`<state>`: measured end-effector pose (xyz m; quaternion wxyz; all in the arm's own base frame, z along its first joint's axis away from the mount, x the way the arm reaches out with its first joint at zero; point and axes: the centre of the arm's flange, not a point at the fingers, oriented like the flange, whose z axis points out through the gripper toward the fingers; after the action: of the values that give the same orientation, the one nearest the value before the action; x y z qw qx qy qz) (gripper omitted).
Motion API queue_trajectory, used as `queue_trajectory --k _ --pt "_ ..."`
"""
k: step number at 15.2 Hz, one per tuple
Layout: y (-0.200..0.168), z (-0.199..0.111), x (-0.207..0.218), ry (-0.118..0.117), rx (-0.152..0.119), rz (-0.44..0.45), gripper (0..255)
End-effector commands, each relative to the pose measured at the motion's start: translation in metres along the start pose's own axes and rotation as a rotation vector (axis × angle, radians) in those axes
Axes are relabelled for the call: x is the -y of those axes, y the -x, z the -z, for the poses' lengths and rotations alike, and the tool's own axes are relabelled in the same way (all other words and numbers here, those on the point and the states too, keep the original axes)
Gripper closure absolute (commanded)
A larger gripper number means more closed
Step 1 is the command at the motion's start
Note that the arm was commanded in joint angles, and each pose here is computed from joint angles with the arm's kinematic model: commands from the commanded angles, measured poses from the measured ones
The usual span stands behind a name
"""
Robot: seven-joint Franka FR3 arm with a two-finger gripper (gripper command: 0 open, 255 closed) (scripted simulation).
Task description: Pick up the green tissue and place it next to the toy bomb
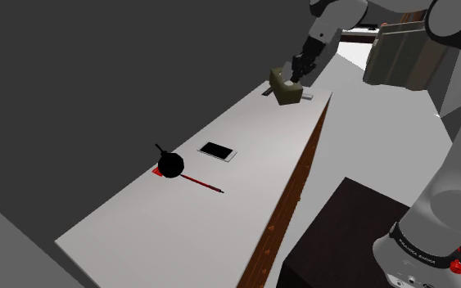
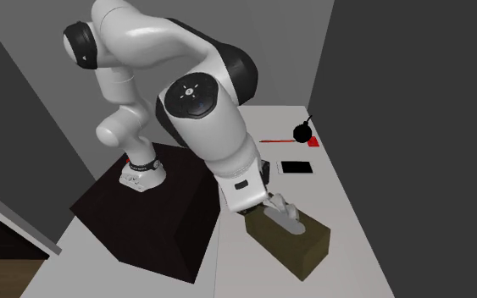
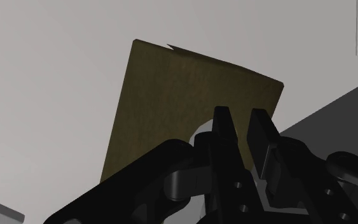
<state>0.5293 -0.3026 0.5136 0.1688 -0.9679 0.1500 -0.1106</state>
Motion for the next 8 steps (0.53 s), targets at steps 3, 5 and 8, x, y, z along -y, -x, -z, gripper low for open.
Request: queue_trajectory --k 3,5,8 --pt "-0.004 0.019 0.007 0.0 0.0 0.0 255" --pt "-0.006 0.029 0.011 0.0 0.0 0.0 255" --pt "-0.008 0.044 0.016 0.0 0.0 0.0 255"
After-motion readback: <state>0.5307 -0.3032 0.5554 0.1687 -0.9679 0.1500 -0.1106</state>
